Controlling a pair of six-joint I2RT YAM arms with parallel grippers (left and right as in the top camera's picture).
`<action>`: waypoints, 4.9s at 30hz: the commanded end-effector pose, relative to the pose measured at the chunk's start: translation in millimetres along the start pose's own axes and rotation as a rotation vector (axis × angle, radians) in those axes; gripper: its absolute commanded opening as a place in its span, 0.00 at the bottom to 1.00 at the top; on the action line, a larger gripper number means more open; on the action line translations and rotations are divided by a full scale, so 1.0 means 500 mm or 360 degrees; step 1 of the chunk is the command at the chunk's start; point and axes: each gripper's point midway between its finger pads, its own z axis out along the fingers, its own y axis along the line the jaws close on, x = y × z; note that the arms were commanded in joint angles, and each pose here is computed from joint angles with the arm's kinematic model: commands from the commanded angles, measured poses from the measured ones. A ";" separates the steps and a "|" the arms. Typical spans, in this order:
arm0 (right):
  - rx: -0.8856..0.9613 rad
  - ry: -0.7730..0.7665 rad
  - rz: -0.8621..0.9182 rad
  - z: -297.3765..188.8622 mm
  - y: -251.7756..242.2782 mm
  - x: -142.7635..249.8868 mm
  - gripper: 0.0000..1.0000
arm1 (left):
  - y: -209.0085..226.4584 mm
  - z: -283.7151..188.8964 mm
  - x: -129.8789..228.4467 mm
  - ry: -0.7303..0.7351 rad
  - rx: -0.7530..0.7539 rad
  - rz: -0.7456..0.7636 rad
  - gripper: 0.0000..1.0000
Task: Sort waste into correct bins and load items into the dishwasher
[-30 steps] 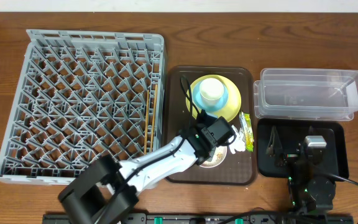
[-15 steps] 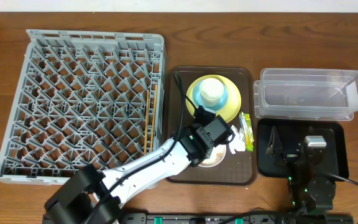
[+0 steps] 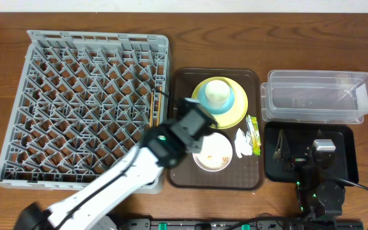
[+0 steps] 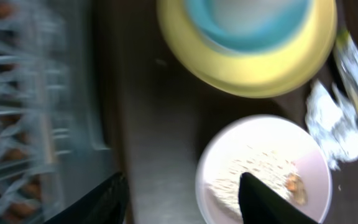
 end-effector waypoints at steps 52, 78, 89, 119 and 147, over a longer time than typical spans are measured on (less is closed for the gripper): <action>-0.0830 0.1928 0.0251 -0.080 0.286 -0.106 0.34 | 0.250 -0.140 -0.049 -0.0208 -0.0226 -0.0556 0.93; -0.0736 0.1699 -0.0499 -0.113 0.441 0.071 0.24 | 0.250 -0.140 -0.049 -0.0208 -0.0226 -0.0556 0.93; -0.0690 0.1844 -0.0721 -0.111 0.493 0.201 0.32 | 0.250 -0.140 -0.049 -0.0208 -0.0226 -0.0556 0.93; -0.0520 0.2055 -0.0843 -0.083 0.459 0.306 0.01 | 0.250 -0.140 -0.049 -0.0208 -0.0226 -0.0556 0.93; -0.0288 0.1656 -0.0340 -0.015 0.401 0.103 0.01 | 0.250 -0.140 -0.049 -0.0208 -0.0226 -0.0556 0.94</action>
